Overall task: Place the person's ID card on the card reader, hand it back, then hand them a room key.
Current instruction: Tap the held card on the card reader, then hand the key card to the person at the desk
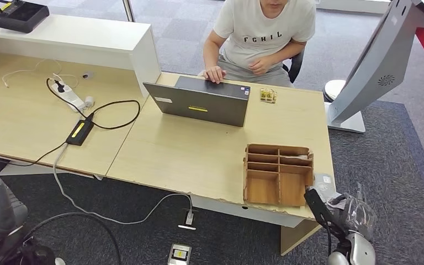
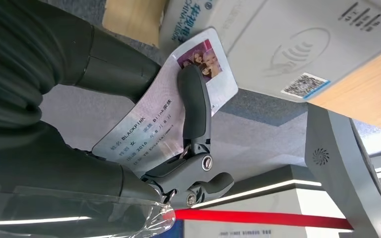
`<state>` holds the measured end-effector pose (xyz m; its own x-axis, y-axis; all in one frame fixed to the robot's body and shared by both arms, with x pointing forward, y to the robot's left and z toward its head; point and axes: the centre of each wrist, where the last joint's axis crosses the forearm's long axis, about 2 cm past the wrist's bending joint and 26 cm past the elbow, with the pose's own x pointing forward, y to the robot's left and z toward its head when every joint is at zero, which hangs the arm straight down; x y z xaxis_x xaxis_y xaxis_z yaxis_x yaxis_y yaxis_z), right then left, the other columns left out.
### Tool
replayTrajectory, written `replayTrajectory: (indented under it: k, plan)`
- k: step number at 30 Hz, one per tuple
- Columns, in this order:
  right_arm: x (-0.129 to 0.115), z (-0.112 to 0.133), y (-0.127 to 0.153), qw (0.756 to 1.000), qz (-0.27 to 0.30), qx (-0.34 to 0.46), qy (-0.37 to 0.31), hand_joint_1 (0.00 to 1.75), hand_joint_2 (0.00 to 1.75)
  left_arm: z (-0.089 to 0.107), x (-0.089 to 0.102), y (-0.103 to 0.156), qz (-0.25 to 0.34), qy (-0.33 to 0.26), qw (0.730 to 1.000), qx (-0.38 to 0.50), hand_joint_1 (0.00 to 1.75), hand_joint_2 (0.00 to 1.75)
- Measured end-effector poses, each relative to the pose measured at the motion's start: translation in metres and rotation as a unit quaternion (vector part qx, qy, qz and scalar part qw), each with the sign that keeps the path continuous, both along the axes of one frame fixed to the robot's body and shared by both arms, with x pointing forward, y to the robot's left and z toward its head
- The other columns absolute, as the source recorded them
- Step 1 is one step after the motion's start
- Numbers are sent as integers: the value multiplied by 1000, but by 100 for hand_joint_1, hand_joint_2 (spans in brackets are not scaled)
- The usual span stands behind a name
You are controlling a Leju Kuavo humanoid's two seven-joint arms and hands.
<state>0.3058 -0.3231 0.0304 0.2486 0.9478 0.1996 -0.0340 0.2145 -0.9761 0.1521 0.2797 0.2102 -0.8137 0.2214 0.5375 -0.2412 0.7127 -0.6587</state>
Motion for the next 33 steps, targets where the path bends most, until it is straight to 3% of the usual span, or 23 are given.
replayTrajectory:
  k: [3, 5, 11, 14, 18, 25, 33]
  plan:
    - [15, 18, 3, 999, 10, -30, -13, 175, 175, 0, 4, -1, -10, -5, 1000, -3, 0, 175]
    - [35, 43, 5, 998, 18, -60, -27, 175, 175, 0, 8, -2, -18, -8, 1000, -5, 0, 175]
    - [96, 153, 18, 983, 31, -134, -123, 175, 175, -1, 16, -7, -41, -10, 999, -16, 0, 175]
    - [114, 205, 25, 973, 30, -155, -170, 175, 175, -2, 19, -9, -51, -10, 998, -19, 0, 175]
    - [127, 254, 35, 961, 37, -169, -218, 175, 175, -4, 22, -12, -63, -10, 998, -21, 0, 175]
    - [139, 284, 73, 945, 89, -165, -269, 175, 175, -6, 23, -13, -54, 1, 998, -24, 0, 175]
    - [147, 280, 124, 934, 160, -147, -284, 175, 175, -6, 19, -11, -26, 22, 999, -21, 0, 175]
